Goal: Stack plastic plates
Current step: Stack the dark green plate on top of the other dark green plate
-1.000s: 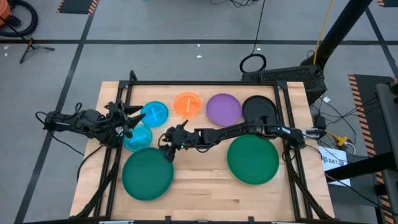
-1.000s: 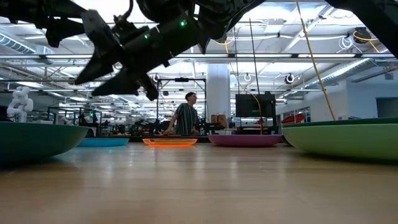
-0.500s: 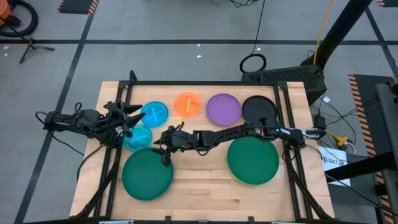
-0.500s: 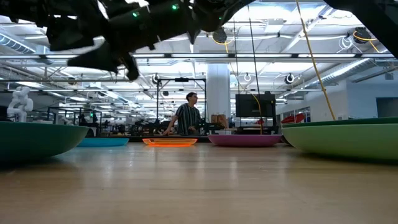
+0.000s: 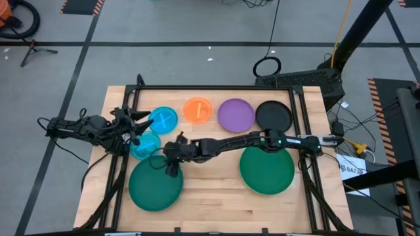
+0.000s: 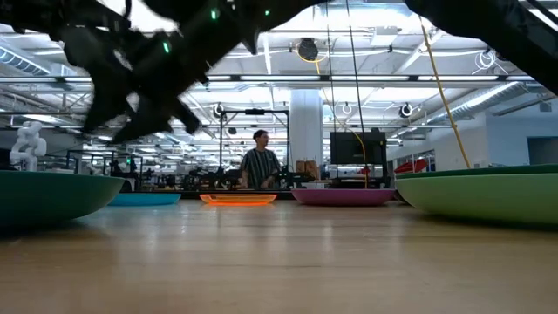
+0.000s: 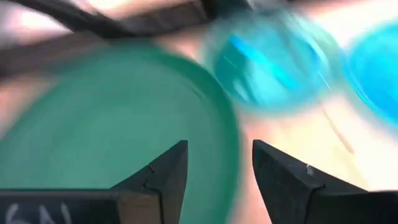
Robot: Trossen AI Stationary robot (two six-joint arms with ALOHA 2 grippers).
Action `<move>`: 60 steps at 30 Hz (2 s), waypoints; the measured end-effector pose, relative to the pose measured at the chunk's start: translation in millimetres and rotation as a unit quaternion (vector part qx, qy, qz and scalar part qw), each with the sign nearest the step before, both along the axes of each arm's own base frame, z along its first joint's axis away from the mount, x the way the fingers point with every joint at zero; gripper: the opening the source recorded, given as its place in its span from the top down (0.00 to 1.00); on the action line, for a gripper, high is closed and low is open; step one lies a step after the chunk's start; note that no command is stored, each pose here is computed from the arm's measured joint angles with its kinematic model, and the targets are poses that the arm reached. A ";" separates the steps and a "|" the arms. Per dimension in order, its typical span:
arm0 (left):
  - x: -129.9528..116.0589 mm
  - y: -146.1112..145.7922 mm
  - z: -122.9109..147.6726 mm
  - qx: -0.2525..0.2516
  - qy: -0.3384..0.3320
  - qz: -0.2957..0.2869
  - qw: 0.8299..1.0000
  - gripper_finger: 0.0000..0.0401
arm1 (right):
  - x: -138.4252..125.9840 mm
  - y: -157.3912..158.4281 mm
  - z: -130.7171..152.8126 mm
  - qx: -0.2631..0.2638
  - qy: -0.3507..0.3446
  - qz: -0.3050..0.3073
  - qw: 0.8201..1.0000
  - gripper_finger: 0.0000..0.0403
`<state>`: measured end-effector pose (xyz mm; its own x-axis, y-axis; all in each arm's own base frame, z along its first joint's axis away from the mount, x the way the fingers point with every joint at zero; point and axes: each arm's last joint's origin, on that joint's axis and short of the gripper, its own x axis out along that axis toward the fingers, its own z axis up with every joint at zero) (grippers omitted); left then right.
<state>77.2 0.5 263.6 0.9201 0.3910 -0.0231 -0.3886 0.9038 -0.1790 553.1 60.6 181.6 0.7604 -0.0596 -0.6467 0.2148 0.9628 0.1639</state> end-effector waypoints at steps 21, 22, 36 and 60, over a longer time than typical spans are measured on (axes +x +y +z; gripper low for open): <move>-0.1 0.0 -2.8 -0.004 0.012 0.000 1.000 0.47 | -3.6 1.7 -42.3 0.014 0.078 -0.043 0.996 0.58; -0.1 0.0 -2.8 -0.004 0.012 0.000 1.000 0.47 | -3.3 1.9 -43.0 0.013 0.077 -0.041 0.996 0.58; -0.2 0.0 -3.5 -0.004 0.015 0.000 1.000 0.47 | -0.3 1.0 -42.0 0.032 0.061 -0.041 0.997 0.78; -0.3 0.0 -4.7 -0.019 0.015 0.001 1.000 0.47 | -33.6 1.5 31.8 -0.001 0.110 -0.016 0.994 0.99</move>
<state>76.9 0.5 258.9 0.9181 0.3908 -0.0654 -0.3957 0.8959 -0.2020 519.4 62.1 213.4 0.5977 -0.0832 -0.7974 0.2764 0.9550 0.1075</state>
